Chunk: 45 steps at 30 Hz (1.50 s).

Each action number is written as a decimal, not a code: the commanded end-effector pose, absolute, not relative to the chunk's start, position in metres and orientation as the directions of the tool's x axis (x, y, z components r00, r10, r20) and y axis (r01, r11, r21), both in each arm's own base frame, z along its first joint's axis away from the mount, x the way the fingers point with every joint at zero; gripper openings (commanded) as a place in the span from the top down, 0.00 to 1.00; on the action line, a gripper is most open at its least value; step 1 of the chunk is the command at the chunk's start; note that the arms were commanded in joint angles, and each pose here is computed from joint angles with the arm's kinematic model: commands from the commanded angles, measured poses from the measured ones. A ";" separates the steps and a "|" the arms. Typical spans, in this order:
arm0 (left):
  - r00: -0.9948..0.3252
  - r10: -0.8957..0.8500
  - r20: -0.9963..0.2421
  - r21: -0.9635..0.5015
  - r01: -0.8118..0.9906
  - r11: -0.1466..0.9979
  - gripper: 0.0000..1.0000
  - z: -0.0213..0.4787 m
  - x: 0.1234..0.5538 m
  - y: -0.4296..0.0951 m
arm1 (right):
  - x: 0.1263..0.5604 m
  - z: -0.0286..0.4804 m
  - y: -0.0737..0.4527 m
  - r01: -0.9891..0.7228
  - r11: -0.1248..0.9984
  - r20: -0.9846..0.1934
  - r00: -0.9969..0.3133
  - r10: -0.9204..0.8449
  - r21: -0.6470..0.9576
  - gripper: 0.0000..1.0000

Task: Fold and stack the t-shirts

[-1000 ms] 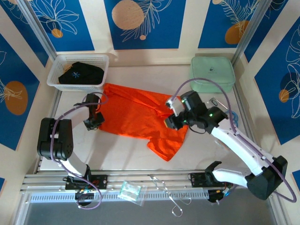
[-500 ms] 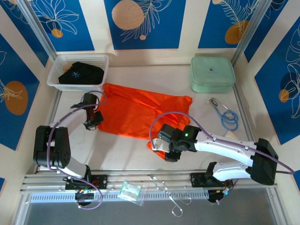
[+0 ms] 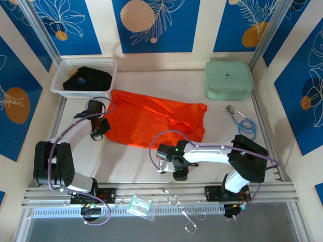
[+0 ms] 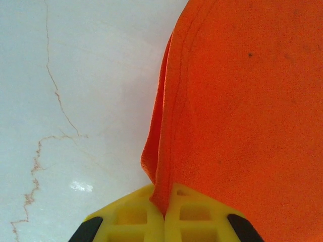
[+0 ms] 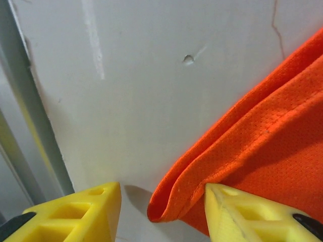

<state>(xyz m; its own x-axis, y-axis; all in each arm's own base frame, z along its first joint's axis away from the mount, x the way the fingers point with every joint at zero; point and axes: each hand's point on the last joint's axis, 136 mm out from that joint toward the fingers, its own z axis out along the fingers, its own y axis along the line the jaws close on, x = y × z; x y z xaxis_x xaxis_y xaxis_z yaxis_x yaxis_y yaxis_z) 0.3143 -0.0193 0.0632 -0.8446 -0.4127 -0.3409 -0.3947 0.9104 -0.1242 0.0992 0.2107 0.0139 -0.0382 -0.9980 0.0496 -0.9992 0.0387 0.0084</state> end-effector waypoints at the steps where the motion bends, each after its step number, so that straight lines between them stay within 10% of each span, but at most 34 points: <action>1: -0.857 -0.386 -0.341 -0.096 -0.376 0.922 1.00 0.065 0.306 -0.017 | 0.100 0.010 0.213 -1.000 0.016 0.066 -0.016 -0.998 0.007 0.52; 13: -0.857 -0.390 -0.336 -0.080 -0.387 0.919 1.00 0.066 0.301 -0.014 | 0.111 -0.001 0.216 -0.999 0.025 0.093 -0.028 -0.995 -0.030 1.00; 26: -0.818 -0.442 -0.368 -0.064 -0.452 0.890 1.00 0.097 0.280 -0.003 | 0.133 0.082 0.208 -0.961 0.113 -0.154 -0.075 -0.985 -0.254 1.00; 45: -0.830 -0.392 -0.397 0.049 -0.445 0.894 1.00 0.121 0.377 0.006 | 0.255 0.152 0.160 -0.665 0.642 -0.454 -0.470 -0.757 -0.381 1.00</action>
